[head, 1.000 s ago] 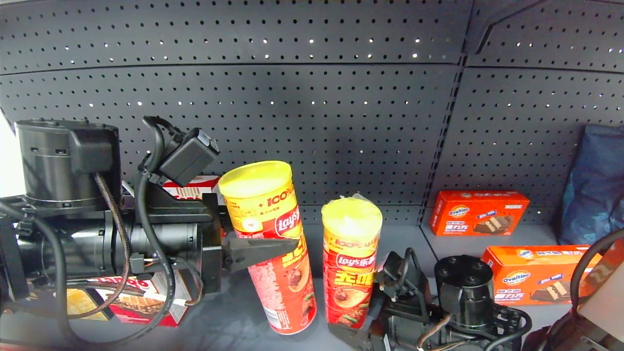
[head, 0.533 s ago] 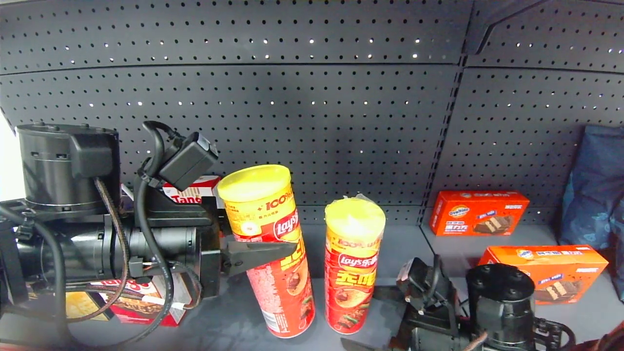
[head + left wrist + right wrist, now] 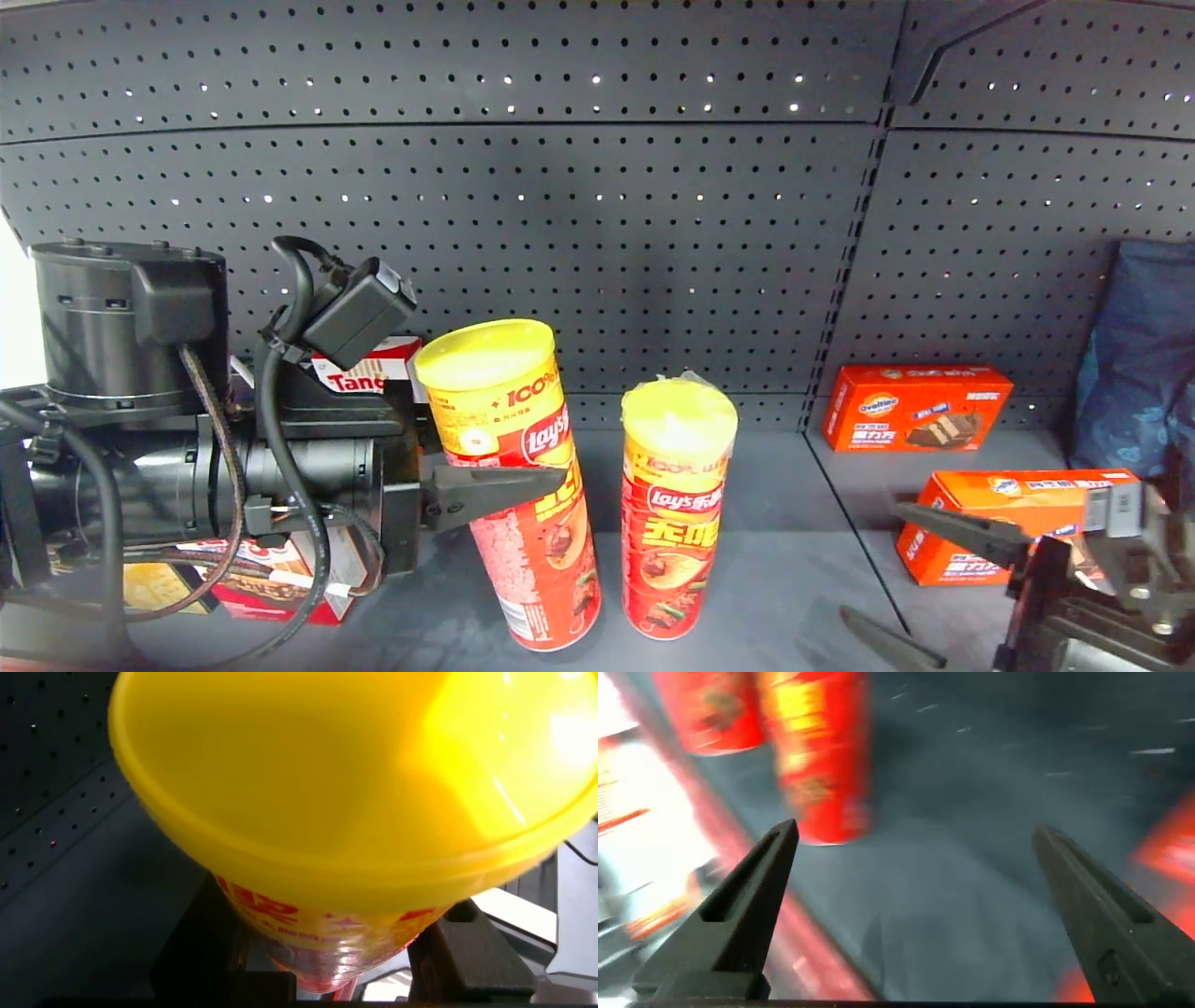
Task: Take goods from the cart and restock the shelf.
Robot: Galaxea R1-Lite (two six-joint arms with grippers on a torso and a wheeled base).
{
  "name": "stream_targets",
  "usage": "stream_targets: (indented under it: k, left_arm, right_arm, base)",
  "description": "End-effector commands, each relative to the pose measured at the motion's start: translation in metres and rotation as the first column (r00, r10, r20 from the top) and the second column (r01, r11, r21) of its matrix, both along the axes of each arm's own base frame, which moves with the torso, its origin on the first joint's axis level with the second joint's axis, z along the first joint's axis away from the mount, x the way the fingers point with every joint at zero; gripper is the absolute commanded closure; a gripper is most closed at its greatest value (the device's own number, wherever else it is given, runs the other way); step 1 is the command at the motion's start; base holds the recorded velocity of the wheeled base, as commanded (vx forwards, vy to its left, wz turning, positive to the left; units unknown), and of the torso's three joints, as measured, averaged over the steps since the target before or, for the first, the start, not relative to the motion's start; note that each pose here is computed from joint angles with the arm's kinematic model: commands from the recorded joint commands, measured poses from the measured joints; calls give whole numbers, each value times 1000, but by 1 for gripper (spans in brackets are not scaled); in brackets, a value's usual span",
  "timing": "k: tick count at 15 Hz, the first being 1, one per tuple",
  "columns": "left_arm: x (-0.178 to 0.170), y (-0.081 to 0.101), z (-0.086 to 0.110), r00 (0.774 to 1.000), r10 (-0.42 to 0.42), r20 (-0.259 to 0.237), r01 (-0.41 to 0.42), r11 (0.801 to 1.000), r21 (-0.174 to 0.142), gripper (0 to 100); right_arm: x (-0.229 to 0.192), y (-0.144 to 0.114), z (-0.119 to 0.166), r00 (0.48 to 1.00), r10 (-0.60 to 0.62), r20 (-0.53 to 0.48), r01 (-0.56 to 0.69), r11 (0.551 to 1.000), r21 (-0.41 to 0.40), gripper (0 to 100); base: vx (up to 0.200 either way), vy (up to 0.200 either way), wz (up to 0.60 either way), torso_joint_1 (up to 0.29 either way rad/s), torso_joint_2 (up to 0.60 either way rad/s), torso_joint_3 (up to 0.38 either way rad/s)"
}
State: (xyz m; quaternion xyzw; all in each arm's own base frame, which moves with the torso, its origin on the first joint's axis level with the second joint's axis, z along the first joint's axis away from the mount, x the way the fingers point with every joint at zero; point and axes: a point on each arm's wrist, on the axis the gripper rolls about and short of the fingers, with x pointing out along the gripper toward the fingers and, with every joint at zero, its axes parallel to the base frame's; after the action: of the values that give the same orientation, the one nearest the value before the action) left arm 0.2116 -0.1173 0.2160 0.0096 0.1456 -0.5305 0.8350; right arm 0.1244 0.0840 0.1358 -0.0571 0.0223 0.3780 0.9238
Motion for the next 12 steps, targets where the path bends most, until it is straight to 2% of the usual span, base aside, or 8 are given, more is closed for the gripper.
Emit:
stream_targets:
  k: [1, 6, 7, 9, 10, 11, 12]
  left_arm:
    - [0, 0, 0, 1000, 2, 1, -2, 1000, 0, 100]
    - [-3, 2, 4, 1000, 12, 13, -12, 1000, -2, 100]
    - [-6, 3, 4, 1000, 19, 16, -19, 1000, -1, 100]
    - [-13, 7, -1, 1000, 19, 5, -19, 1000, 5, 100]
    - [-18, 9, -2, 1000, 21, 4, -21, 1000, 5, 100]
    - [-18, 9, -2, 1000, 21, 4, -21, 1000, 5, 100]
    - [-23, 12, -3, 1000, 21, 6, -21, 1000, 4, 100]
  right_arm:
    - [-21, -40, 16, 969, -202, 140, 196, 979, 60, 0]
    - [-47, -71, 23, 873, -448, 191, 433, 894, 120, 0]
    - [-57, -77, 20, 831, -528, 173, 513, 849, 123, 0]
    - [-80, -82, 9, 760, -634, 142, 623, 773, 120, 0]
    - [-94, -83, 1, 743, -658, 122, 646, 752, 126, 0]
    - [-94, -83, 1, 743, -658, 122, 646, 752, 126, 0]
    - [-123, -82, -24, 743, -664, 84, 654, 747, 119, 0]
  base:
    - [0, 0, 0, 0, 0, 0]
    - [0, 0, 0, 0, 0, 0]
    - [0, 0, 0, 0, 0, 0]
    - [0, 0, 0, 0, 0, 0]
    - [0, 0, 0, 0, 0, 0]
    - [0, 0, 0, 0, 0, 0]
    - [0, 0, 0, 0, 0, 0]
